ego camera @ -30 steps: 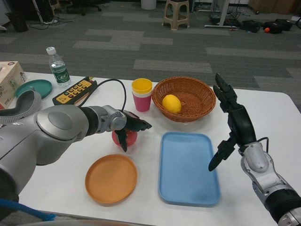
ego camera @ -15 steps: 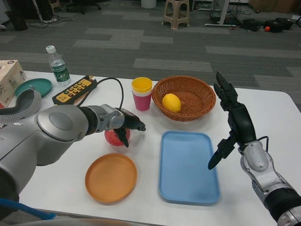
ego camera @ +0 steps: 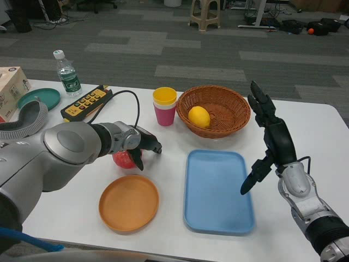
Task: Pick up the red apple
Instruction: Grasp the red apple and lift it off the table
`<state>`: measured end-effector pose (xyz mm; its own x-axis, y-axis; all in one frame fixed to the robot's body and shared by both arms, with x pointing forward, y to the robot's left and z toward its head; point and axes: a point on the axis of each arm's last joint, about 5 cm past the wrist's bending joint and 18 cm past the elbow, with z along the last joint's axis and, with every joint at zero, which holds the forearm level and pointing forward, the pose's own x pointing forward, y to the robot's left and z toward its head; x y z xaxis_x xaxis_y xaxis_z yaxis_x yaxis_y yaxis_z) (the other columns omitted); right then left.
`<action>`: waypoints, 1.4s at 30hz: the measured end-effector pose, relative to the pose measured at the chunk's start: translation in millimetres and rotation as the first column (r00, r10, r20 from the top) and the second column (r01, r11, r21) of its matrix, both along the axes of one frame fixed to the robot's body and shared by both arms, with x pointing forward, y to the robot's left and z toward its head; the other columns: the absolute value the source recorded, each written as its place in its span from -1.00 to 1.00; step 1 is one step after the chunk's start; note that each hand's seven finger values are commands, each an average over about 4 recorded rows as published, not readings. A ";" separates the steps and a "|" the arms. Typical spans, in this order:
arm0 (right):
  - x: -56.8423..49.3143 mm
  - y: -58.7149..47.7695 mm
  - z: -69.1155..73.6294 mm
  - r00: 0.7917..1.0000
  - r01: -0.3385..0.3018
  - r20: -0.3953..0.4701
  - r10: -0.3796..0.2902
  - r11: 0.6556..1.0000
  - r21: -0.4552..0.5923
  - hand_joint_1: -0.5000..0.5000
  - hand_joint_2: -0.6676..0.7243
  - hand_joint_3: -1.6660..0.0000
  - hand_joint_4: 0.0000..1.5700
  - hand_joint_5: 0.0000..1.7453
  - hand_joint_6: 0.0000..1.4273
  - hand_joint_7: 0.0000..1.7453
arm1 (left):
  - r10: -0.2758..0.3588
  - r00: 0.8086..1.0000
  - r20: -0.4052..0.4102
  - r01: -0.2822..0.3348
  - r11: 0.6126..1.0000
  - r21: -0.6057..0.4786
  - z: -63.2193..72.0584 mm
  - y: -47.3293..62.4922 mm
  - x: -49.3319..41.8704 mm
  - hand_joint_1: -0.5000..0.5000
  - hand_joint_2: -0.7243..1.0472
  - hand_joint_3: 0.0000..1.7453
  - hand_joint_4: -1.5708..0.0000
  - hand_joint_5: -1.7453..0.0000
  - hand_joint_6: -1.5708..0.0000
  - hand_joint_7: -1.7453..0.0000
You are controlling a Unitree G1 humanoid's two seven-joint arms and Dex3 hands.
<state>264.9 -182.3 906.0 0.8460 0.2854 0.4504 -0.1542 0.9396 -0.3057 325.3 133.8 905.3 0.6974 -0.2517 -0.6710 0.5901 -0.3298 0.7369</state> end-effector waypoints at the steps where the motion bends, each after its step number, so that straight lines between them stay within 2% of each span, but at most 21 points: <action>1: -0.3 0.0 -0.2 1.000 0.000 -0.001 0.000 1.000 0.001 -0.92 0.82 1.00 -1.00 -1.00 -1.00 -1.00 | 0.001 1.000 -0.003 -0.001 1.000 0.002 -0.3 0.1 -0.2 -1.00 1.00 -0.90 0.90 0.29 0.87 0.92; 3: -1.1 -0.2 -1.1 1.000 0.001 -0.003 -0.001 1.000 0.003 -0.92 0.82 1.00 -1.00 -1.00 -1.00 -1.00 | 0.002 1.000 -0.012 -0.002 1.000 0.005 -1.0 0.3 -0.6 -1.00 1.00 -0.90 1.00 0.24 0.96 0.92; 12: -2.0 -0.3 -1.8 1.000 0.006 -0.005 -0.006 1.000 0.010 -0.92 0.82 1.00 -1.00 -1.00 -1.00 -1.00 | 0.029 0.998 -0.057 -0.030 0.999 -0.022 0.8 -1.4 0.4 -0.97 0.95 -0.90 1.00 0.21 1.00 0.98; 15: -2.0 -0.1 -1.5 1.000 0.005 -0.003 -0.005 1.000 0.012 -0.92 0.82 1.00 -1.00 -1.00 -1.00 -1.00 | 0.038 0.997 -0.068 -0.040 0.999 -0.034 2.0 -2.0 1.1 -0.96 0.60 -0.90 1.00 0.18 1.00 0.96; 18: -2.0 0.0 -1.3 1.000 0.005 -0.002 -0.005 1.000 0.013 -0.92 0.82 1.00 -1.00 -1.00 -1.00 -1.00 | 0.042 0.996 -0.079 -0.045 0.998 -0.038 2.7 -2.2 1.5 -0.96 -0.10 -0.98 1.00 0.18 1.00 1.00; 19: -1.9 0.0 -1.2 1.000 0.005 -0.002 -0.005 1.000 0.013 -0.92 0.82 1.00 -1.00 -1.00 -1.00 -1.00 | 0.043 0.996 -0.083 -0.047 0.998 -0.038 2.9 -2.2 1.6 -0.96 -0.27 -0.98 1.00 0.15 1.00 1.00; 24: -2.0 -1.8 -0.8 1.000 0.010 -0.001 -0.010 1.000 0.012 -0.92 0.82 1.00 -1.00 -1.00 -1.00 -1.00 | 0.046 0.993 -0.110 -0.051 0.998 -0.041 3.6 -2.1 1.7 -0.96 -0.67 -0.95 1.00 0.03 1.00 1.00; 25: -2.0 -2.4 -0.6 1.000 0.012 -0.001 -0.012 1.000 0.012 -0.92 0.82 1.00 -1.00 -1.00 -1.00 -1.00 | 0.045 0.992 -0.117 -0.050 0.998 -0.042 3.7 -2.4 1.5 -0.97 -0.70 -0.95 1.00 0.03 1.00 1.00; 27: -2.0 -3.2 -0.5 1.000 0.014 -0.001 -0.014 1.000 0.012 -0.92 0.82 1.00 -1.00 -1.00 -1.00 -1.00 | 0.037 0.991 -0.130 -0.043 0.998 -0.044 4.2 -3.4 1.3 -0.99 -0.62 -0.90 1.00 -0.03 1.00 1.00; 31: -2.3 -4.0 -0.6 1.000 0.017 -0.002 -0.017 1.000 0.012 -0.92 0.82 1.00 -1.00 -1.00 -1.00 -1.00 | -0.004 0.992 -0.125 0.005 1.000 0.009 7.9 -2.6 1.8 -1.00 -0.32 -0.98 1.00 -0.18 1.00 1.00; 34: -2.3 -4.1 -0.6 1.000 0.017 -0.002 -0.017 1.000 0.012 -0.92 0.82 1.00 -1.00 -1.00 -1.00 -1.00 | -0.008 0.993 -0.118 0.012 0.999 0.032 9.6 -0.4 2.4 -1.00 -0.27 -0.98 1.00 -0.18 1.00 1.00; 42: -2.5 -4.2 -0.6 1.000 0.018 -0.001 -0.018 1.000 0.013 -0.92 0.82 1.00 -1.00 -1.00 -1.00 -1.00 | 0.016 0.992 -0.123 -0.003 0.994 0.108 11.2 16.4 1.6 -1.00 0.05 -1.00 1.00 -0.29 1.00 1.00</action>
<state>262.4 -186.5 905.3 0.8513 0.2640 0.4534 -0.1375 0.9462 -0.2929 326.9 150.2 916.5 0.6095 -0.1678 -0.7748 0.6777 -0.3969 0.6190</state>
